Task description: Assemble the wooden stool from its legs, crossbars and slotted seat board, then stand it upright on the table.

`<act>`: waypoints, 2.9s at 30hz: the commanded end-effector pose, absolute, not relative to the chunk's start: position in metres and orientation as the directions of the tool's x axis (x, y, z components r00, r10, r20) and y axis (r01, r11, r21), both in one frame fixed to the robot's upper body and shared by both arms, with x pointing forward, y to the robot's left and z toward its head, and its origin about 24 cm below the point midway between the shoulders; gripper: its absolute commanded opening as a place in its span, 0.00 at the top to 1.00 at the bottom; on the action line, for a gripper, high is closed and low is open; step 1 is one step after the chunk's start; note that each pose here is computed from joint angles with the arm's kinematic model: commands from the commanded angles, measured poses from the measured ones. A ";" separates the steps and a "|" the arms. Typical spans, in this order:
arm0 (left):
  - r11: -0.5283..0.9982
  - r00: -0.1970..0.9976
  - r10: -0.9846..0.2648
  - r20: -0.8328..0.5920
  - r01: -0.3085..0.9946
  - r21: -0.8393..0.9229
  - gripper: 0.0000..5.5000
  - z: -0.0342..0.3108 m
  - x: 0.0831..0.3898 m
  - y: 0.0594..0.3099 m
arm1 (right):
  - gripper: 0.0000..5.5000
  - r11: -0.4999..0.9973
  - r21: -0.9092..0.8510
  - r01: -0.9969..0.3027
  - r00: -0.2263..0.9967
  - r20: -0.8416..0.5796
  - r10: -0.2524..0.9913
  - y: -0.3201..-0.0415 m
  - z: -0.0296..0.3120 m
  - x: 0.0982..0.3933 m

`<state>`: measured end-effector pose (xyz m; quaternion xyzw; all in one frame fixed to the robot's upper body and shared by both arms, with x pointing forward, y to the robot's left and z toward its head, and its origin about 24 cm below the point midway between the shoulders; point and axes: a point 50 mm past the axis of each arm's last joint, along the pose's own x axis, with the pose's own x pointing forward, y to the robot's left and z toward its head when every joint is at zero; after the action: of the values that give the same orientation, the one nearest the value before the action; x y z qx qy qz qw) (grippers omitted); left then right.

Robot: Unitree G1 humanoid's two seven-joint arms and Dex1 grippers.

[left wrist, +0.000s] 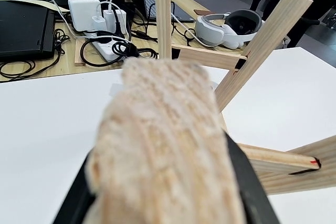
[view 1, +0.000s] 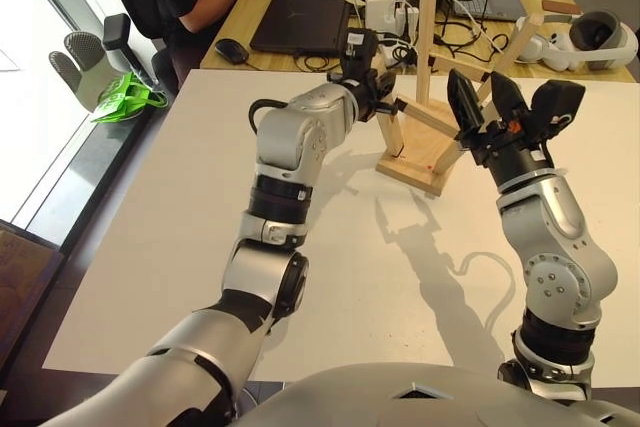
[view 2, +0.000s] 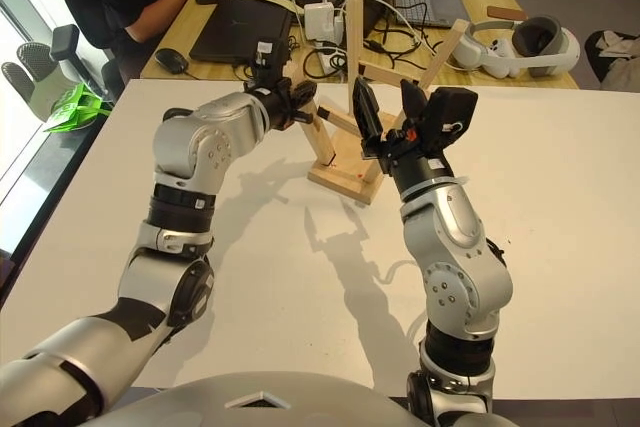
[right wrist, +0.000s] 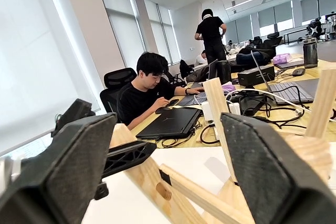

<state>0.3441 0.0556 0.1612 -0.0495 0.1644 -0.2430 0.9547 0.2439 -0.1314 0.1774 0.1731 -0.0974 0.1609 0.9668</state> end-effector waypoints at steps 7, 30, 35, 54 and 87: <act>0.941 0.786 -0.336 -0.519 0.259 -0.217 0.82 0.127 0.267 0.093 | 0.33 0.828 0.356 -0.433 0.887 0.331 0.321 -0.115 0.196 0.237; 0.903 0.881 -0.358 -0.310 0.242 -0.356 0.64 0.176 0.288 0.076 | 0.33 0.904 0.251 -0.346 0.934 0.001 0.358 -0.103 0.145 0.246; 0.898 0.895 -0.346 -0.283 0.228 -0.376 0.64 0.180 0.290 0.077 | 0.33 0.917 0.234 -0.324 0.931 -0.093 0.353 -0.095 0.132 0.255; 0.774 0.920 -0.382 0.085 0.368 -0.516 0.31 0.232 0.285 0.073 | 0.33 0.939 0.082 -0.334 0.899 -0.273 0.343 -0.082 0.104 0.271; 0.762 0.943 -0.291 0.160 0.330 -0.557 0.28 0.243 0.290 0.090 | 0.33 0.901 0.149 -0.407 0.902 0.222 0.370 -0.043 0.156 0.323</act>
<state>0.2902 0.0980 0.2373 -0.3012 -0.0287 -0.1535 0.9407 0.3132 -0.0390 0.1575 0.0966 -0.1065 0.2373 0.9607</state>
